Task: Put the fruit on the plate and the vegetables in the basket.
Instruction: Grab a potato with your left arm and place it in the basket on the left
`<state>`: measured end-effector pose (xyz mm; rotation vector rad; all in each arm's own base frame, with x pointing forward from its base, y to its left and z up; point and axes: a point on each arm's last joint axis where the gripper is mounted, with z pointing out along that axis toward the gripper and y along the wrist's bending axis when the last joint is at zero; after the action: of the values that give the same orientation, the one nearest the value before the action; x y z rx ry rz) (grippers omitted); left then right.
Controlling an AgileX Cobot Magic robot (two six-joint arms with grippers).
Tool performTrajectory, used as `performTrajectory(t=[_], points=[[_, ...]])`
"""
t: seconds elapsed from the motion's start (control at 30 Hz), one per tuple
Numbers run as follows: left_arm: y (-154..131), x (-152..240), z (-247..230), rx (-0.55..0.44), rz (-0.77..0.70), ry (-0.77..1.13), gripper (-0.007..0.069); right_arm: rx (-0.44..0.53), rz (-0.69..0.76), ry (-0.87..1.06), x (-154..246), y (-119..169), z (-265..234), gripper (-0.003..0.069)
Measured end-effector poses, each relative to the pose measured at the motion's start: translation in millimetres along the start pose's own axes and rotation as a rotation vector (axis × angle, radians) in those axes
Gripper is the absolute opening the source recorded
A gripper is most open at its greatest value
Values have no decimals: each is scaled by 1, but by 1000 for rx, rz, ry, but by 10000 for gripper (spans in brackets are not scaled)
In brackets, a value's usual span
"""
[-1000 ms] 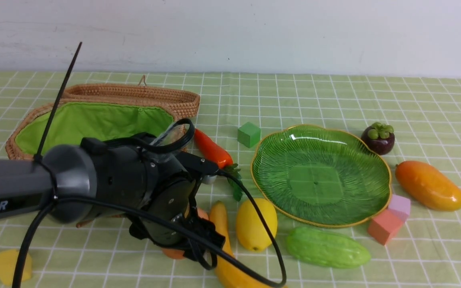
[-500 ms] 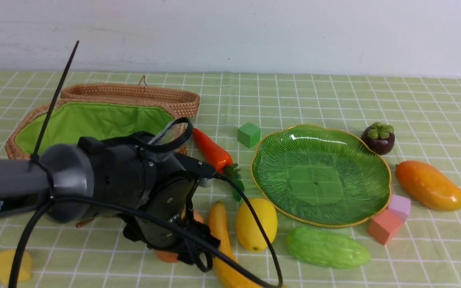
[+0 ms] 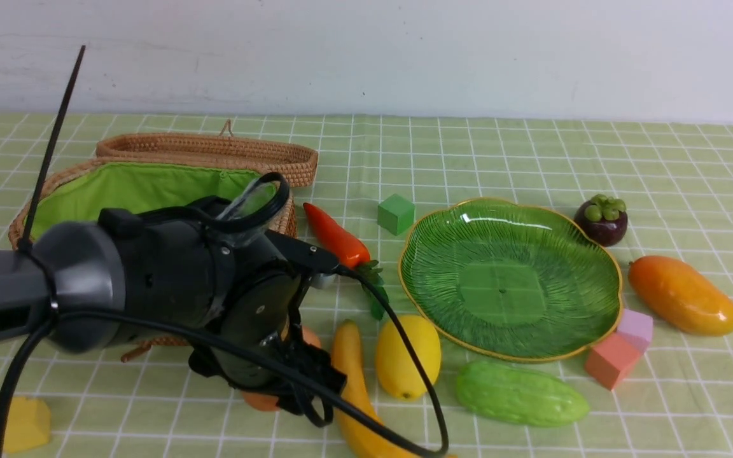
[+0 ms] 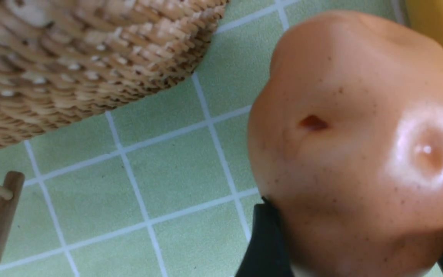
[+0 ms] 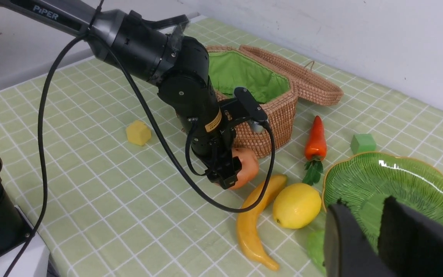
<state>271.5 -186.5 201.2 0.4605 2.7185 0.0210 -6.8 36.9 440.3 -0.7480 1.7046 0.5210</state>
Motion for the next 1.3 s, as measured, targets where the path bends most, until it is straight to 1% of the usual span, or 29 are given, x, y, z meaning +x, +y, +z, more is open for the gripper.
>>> performTrajectory(t=[0.97, 1.07, 1.3], points=[[1, 7, -5, 1, 64, 73, 515, 10, -5, 3, 0, -1, 0, 181], [1, 7, -16, 28, 76, 57, 515, 12, -6, 4, 0, -1, 0, 181], [2, 15, -55, 128, 99, 48, 515, 12, -6, 4, 0, -1, 0, 181]])
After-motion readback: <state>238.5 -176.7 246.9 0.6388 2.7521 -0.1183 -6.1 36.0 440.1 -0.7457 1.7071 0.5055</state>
